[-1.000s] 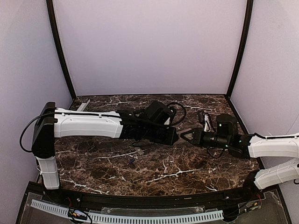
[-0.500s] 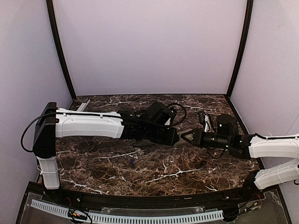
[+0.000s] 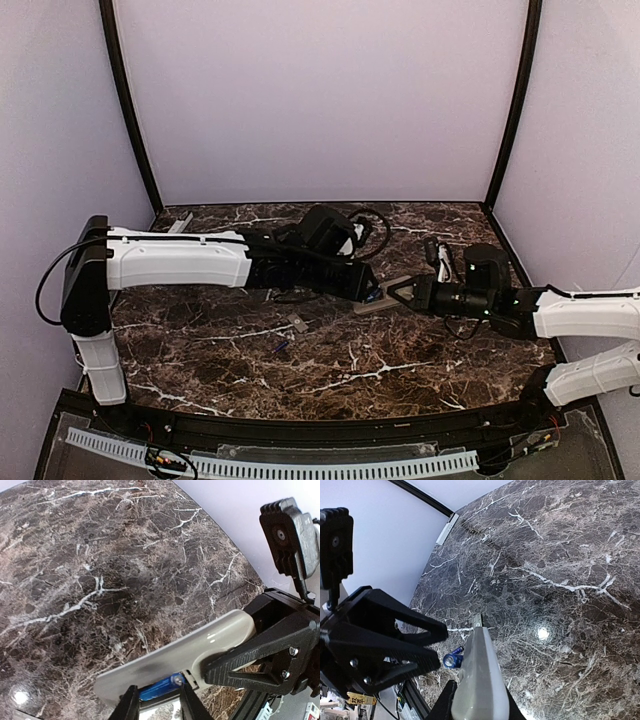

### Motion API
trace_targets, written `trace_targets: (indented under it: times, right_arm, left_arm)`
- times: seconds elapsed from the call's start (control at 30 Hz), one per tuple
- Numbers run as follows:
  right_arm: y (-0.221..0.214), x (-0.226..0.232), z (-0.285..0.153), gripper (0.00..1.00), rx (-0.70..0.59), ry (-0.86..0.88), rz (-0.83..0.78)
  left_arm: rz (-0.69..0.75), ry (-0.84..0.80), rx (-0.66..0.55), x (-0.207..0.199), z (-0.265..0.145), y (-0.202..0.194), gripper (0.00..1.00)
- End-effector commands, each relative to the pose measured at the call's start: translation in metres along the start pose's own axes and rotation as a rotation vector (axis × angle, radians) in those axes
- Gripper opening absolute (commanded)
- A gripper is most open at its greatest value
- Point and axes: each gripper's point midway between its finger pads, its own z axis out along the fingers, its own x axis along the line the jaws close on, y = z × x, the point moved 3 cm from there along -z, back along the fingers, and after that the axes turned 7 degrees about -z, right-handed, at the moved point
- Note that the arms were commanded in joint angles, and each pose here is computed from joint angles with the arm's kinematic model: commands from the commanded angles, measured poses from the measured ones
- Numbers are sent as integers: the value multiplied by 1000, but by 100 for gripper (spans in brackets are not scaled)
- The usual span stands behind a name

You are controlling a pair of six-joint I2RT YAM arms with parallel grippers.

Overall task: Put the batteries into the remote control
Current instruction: Adjust the battery in the battery compartment, then pass from the right arm to the left

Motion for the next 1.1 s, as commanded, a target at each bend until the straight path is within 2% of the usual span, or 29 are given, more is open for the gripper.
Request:
trace_targets:
  times: [0.0,0.23,0.4,0.43,0.47,0.7,0.83,0.9,1.07]
  right_arm:
    - [21,19,-4,0,-69,70,-31]
    - [26,13,-1,0,-57,91,-33]
    - [27,22,-1,0,-40,215,-119]
    - [27,26,-1,0,-34,242,-147]
    - [28,29,-2,0,-33,267,-175]
    - [23,45,1,0,56,381,-266]
    - [17,40,11,0,106,403,-247]
    - [14,40,15,0,130,423,-236]
    - [8,40,19,0,165,469,-209]
  left_arm:
    - [47,-25,-71,1,-27,21,32]
    - [77,-49,-80,11,-39,25,44]
    - [171,-40,-72,30,-55,17,61]
    - [149,-18,-99,55,-61,27,63]
    - [204,-51,-82,40,-62,14,68]
    - [307,-75,-42,46,-71,-9,72]
    - [439,-121,-14,41,-73,-19,82]
    - [583,-115,-29,42,-75,-28,85]
    - [812,-88,-26,34,-72,-50,88]
